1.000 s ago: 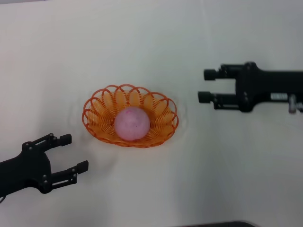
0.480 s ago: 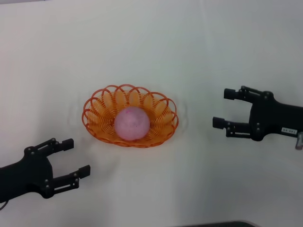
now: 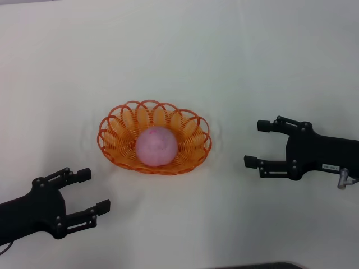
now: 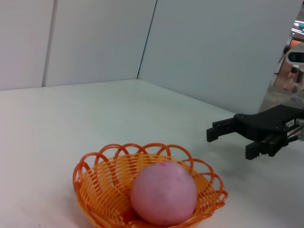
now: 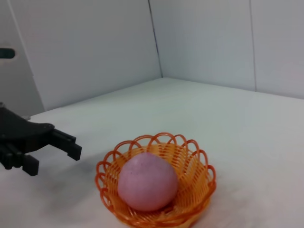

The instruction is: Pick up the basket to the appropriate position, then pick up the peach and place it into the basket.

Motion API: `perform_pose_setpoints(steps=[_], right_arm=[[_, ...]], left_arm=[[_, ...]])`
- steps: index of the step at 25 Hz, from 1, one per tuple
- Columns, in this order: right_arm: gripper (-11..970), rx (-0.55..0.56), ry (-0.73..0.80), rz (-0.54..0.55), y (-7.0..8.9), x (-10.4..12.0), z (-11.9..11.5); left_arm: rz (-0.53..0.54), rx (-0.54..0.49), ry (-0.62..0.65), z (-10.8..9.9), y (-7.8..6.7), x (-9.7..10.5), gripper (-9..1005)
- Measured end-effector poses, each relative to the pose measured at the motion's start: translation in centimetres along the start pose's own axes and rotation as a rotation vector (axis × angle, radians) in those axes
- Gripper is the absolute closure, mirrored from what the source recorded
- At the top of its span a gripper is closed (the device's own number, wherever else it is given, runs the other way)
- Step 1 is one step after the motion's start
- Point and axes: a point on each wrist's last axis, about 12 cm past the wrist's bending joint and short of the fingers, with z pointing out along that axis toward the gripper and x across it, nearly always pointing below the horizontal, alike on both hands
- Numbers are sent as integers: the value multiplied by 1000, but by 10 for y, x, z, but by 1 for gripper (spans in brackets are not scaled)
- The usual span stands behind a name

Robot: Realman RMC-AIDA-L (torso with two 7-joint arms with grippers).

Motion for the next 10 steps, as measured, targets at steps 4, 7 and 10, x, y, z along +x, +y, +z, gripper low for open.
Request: perform_pose_setpoints(steps=[4, 7, 10], right_arm=[[13, -6, -7, -13, 1, 0, 2], [13, -10, -5, -29, 3, 2, 3], [13, -10, -13, -41, 5, 3, 4]], left_arm=[[-3, 6, -4, 2, 0, 0, 168], [-9, 9, -6, 3, -1, 1, 168], [-8, 9, -6, 4, 0, 1, 168]])
